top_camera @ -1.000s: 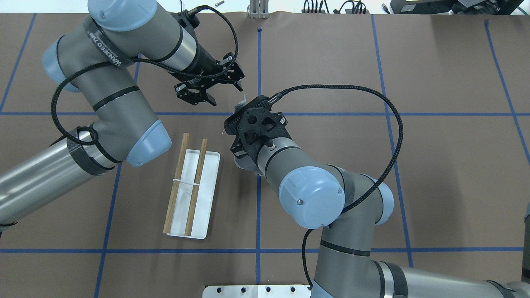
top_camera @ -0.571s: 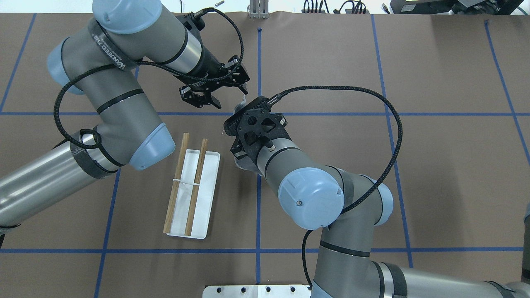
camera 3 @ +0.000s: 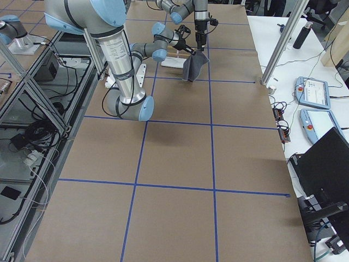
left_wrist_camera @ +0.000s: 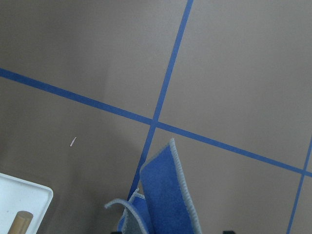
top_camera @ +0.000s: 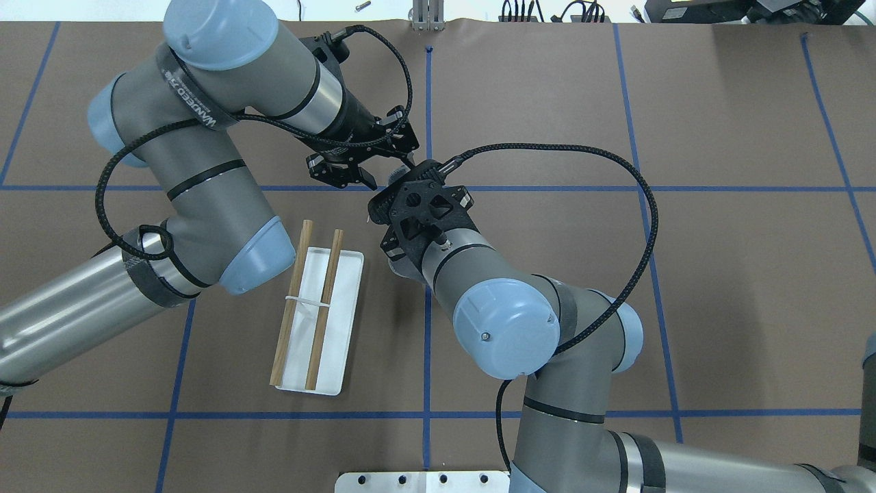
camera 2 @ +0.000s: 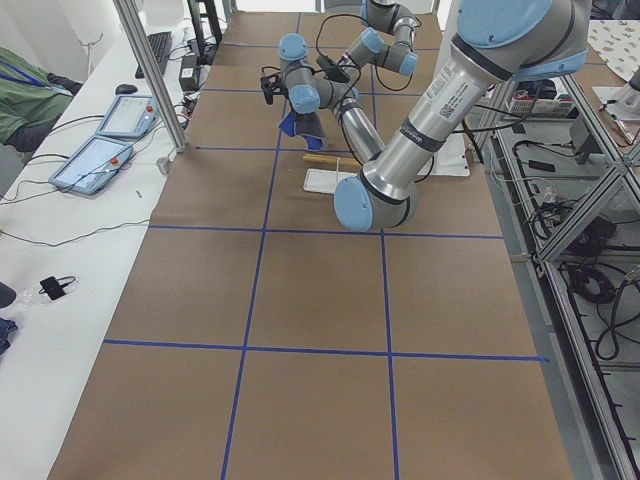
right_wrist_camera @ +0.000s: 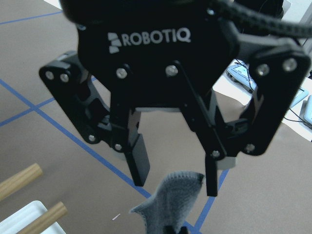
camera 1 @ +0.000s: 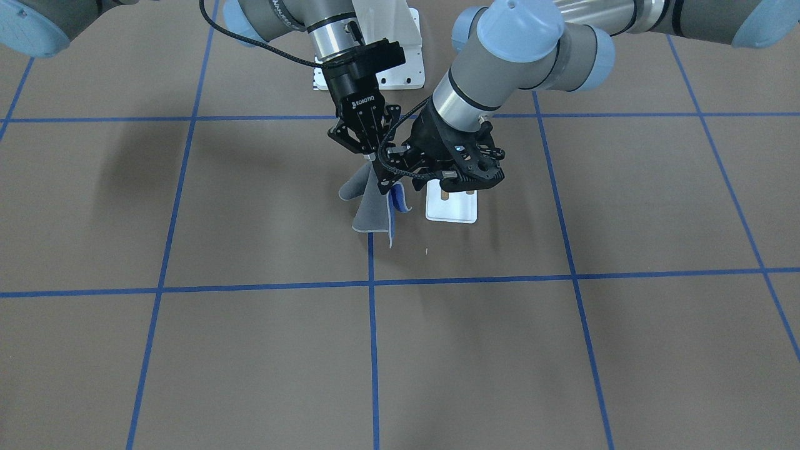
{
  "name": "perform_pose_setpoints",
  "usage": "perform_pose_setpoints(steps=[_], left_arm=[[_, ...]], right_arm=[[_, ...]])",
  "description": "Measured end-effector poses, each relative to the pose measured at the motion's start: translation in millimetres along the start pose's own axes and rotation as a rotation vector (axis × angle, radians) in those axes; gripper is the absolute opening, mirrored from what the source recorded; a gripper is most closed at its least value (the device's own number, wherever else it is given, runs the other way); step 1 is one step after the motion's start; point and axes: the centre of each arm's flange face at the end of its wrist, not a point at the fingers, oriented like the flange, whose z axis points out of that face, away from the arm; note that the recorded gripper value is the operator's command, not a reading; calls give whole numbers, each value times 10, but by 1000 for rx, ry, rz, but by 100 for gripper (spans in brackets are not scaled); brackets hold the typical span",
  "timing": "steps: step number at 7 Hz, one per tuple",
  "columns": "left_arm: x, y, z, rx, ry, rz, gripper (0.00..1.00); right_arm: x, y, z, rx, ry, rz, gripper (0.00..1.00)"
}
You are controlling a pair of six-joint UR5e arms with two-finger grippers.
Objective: Hang towel on rack
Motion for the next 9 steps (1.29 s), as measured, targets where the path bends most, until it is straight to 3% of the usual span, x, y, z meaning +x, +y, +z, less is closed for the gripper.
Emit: perform_pose_setpoints(steps=[2,6,7,8,9], left_arm=[[-2,10,10,-2,-1,1,0],[-14,23,-8,-1,2,3,0],[-22,25,-22,2,4,4,0],[-29,21,-31,5,4,4,0],[-30,13,-45,9,6,4,0]], right_arm=[[-8,-18,-5,3,-1,2,0],[-3,-29,-8,6,-2,4,0],[0,-37,-15,9,-4,8,21],[6,-60,-36,14,-11,21,81],[9,-93,-71,16,-25,63,98]])
